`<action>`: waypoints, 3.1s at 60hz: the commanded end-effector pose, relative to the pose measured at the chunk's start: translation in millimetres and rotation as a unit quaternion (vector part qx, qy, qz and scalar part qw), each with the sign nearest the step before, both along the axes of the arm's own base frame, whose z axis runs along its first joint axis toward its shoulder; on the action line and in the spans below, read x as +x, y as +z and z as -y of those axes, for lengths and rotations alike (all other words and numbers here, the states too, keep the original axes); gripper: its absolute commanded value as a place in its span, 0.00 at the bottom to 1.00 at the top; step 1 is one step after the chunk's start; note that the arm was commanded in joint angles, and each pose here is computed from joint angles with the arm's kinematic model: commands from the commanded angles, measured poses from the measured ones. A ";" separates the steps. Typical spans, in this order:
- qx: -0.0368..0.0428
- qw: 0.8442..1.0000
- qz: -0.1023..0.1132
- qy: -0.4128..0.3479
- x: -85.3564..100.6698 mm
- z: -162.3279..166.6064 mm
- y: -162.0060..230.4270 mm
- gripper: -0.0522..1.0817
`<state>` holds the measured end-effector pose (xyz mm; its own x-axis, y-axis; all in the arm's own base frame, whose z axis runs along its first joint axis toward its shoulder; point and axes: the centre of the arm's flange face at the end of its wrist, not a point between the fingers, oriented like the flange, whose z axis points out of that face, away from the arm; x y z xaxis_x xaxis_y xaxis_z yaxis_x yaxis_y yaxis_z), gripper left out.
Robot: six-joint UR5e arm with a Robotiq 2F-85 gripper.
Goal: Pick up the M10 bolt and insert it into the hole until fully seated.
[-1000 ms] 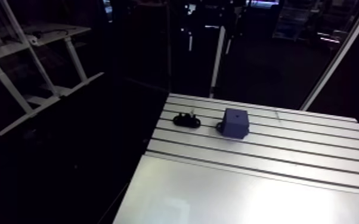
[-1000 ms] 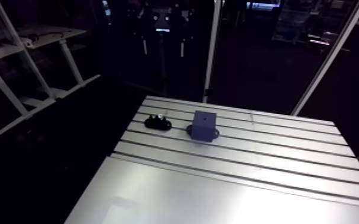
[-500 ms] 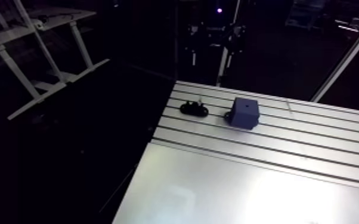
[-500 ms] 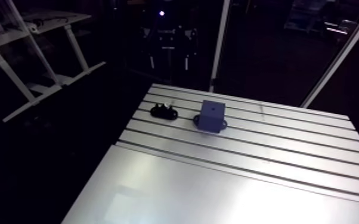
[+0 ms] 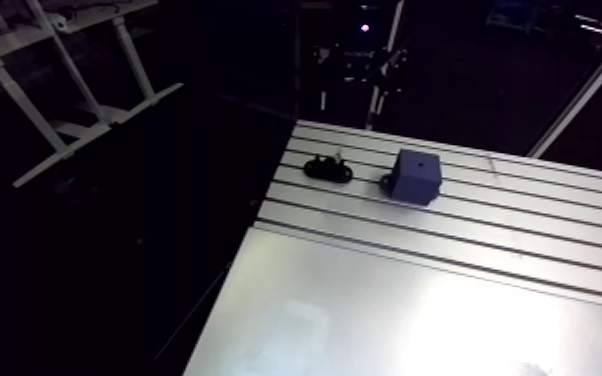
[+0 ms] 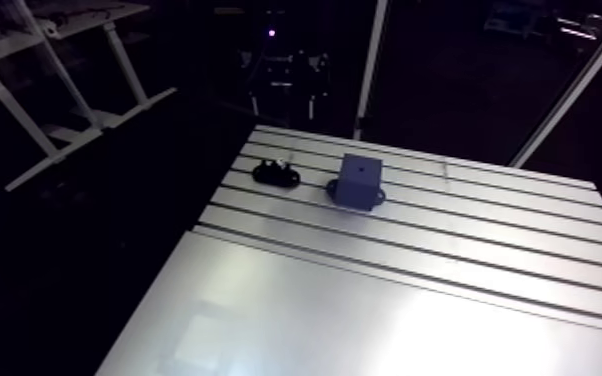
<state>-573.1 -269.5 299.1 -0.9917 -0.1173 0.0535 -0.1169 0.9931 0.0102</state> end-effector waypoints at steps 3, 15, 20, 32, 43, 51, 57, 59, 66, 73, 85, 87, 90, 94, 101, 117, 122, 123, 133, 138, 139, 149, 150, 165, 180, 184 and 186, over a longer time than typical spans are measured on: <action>-0.002 1.000 0.003 0.004 -3.1 6.8 -18.3 0.05; 0.002 1.000 0.015 0.003 -1.1 9.3 -33.3 0.06; 0.003 1.000 0.015 0.004 -1.2 9.4 -40.0 0.06; 0.003 1.000 0.015 0.005 0.1 8.9 -47.6 0.06; 0.006 1.000 0.023 0.005 1.1 8.6 -57.1 0.06; 0.006 1.000 0.026 0.004 0.4 8.8 -61.7 0.06; 0.007 1.000 0.028 0.005 1.0 9.5 -63.3 0.06; 0.007 1.000 0.030 0.004 0.7 8.9 -66.3 0.06; 0.007 1.000 0.027 0.007 0.2 9.8 -70.4 0.06; 0.006 1.000 0.029 0.007 0.1 10.0 -73.7 0.06; 0.007 0.999 0.032 0.007 1.8 9.6 -76.3 0.06; 0.007 0.999 0.032 0.007 2.3 9.5 -76.9 0.07; 0.008 0.999 0.035 0.007 4.0 9.9 -78.7 0.10; 0.009 0.999 0.037 0.008 6.0 10.3 -80.7 0.13; 0.010 0.999 0.040 0.009 8.1 10.8 -84.0 0.19; 0.011 0.999 0.041 0.009 8.6 10.5 -85.8 0.31; 0.011 0.999 0.043 0.009 7.9 10.7 -88.0 0.33; 0.011 0.999 0.043 0.009 7.9 10.7 -88.0 0.33; 0.011 0.999 0.042 0.008 7.4 10.8 -87.4 0.39; 0.011 0.999 0.041 0.009 6.7 11.0 -87.6 0.41; 0.011 0.999 0.041 0.009 6.7 11.0 -87.6 0.41; 0.011 0.999 0.041 0.009 6.7 11.0 -87.6 0.44; 0.011 0.999 0.041 0.009 6.2 11.1 -87.8 0.44; 0.010 0.999 0.040 0.009 4.8 11.5 -86.1 0.46; 0.012 0.999 0.044 0.009 4.2 11.6 -92.6 0.46; 0.012 0.999 0.045 0.009 3.6 11.8 -93.7 0.46; 0.012 0.999 0.045 0.009 3.5 11.7 -93.8 0.47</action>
<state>-568.8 -281.0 208.6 -0.9903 -0.1350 -0.0340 -0.1358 0.9905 0.0216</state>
